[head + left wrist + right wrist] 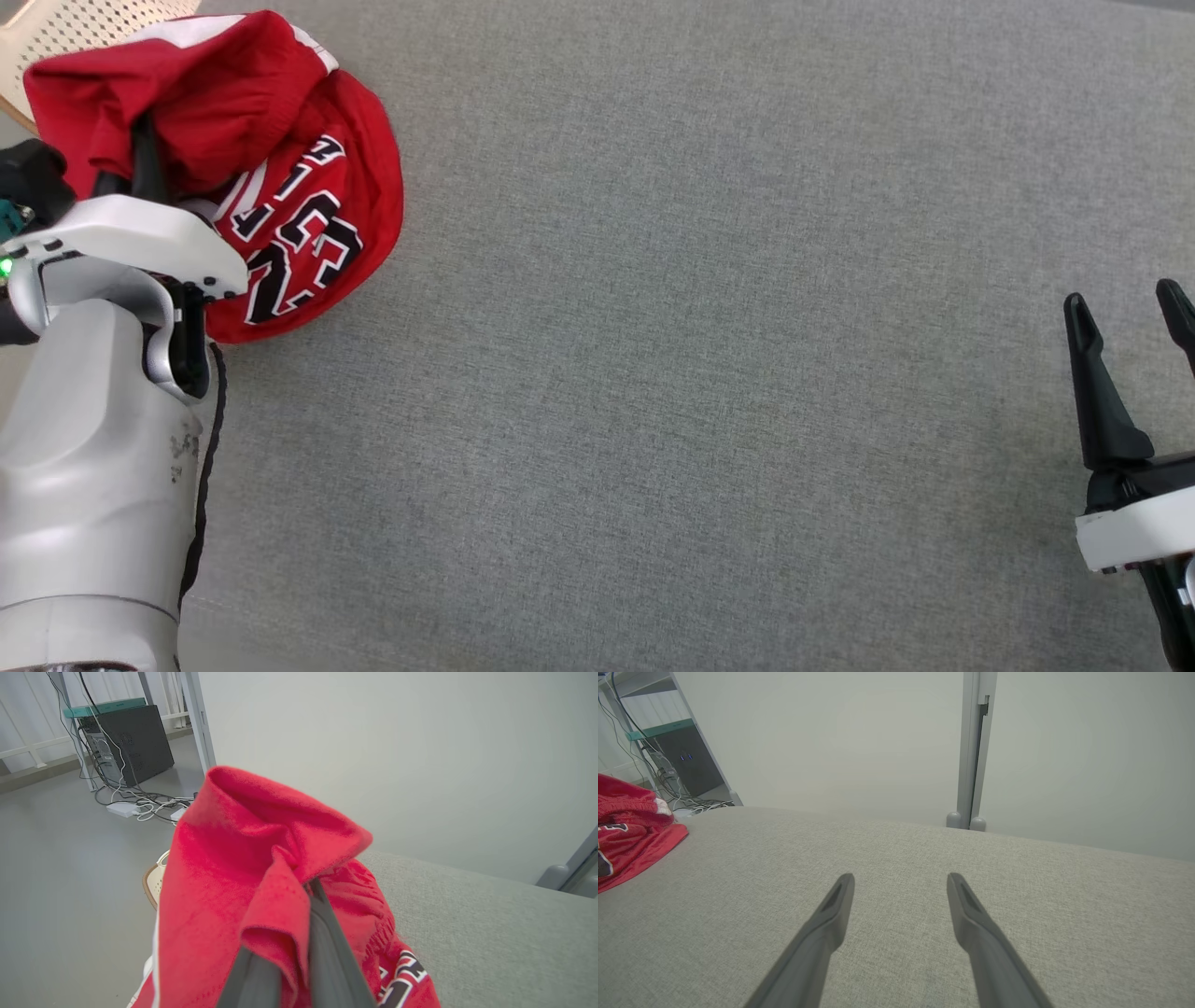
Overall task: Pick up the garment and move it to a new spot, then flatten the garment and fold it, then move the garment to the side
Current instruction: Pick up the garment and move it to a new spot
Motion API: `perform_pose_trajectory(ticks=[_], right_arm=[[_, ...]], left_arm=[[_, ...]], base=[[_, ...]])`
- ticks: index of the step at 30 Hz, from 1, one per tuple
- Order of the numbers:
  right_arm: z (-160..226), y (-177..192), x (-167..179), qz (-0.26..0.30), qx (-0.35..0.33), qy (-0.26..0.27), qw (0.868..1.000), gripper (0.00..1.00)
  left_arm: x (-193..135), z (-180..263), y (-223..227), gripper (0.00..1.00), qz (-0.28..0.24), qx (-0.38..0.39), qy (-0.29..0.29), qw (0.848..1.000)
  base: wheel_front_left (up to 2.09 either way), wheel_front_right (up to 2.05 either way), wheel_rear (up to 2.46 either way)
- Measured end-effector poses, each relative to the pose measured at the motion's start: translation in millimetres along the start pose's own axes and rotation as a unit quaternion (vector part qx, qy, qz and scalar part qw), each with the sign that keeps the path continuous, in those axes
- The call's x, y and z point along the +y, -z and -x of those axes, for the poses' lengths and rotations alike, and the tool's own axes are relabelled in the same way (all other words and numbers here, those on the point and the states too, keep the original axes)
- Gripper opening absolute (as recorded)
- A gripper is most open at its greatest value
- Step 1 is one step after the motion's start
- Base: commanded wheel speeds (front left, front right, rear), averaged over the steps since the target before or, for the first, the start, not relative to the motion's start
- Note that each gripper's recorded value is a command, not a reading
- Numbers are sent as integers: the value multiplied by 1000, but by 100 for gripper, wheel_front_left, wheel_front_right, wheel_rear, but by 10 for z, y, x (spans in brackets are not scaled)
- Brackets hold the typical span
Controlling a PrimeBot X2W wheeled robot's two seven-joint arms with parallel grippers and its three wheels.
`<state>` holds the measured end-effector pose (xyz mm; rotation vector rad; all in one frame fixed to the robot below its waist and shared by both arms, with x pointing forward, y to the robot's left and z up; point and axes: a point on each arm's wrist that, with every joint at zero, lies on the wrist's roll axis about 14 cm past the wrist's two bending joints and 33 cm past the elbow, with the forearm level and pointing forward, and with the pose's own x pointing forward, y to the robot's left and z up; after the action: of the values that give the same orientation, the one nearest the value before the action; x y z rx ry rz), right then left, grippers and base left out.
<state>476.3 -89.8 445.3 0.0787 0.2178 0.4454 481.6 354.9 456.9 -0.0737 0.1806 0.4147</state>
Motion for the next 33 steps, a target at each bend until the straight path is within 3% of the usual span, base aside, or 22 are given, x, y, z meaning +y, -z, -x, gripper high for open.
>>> perform_pose_trajectory(ticks=[9, 15, 22, 29, 33], right_arm=[[143, -176, 138, 0, -16, -3, 1000, 100], [307, -370, 238, -1, -42, 1, 999, 100], [611, -470, 209, -7, -60, 30, 998, 100], [835, -530, 40, -13, -74, 68, 995, 100], [960, -526, -142, -15, -78, 100, 992, 100]], left_arm=[[101, 287, -912, 0, -23, -143, 10, 989], [-96, 637, -1277, 0, -34, -213, 51, 975], [-574, 1135, -1138, 0, -15, -220, 120, 968], [-1355, 1573, -752, 0, 4, -170, 229, 959], [-1959, 1755, -427, 0, 8, -118, 319, 940]], base=[[0, 0, 0], [0, 0, 0], [0, 0, 0], [0, 0, 0], [0, 0, 0]])
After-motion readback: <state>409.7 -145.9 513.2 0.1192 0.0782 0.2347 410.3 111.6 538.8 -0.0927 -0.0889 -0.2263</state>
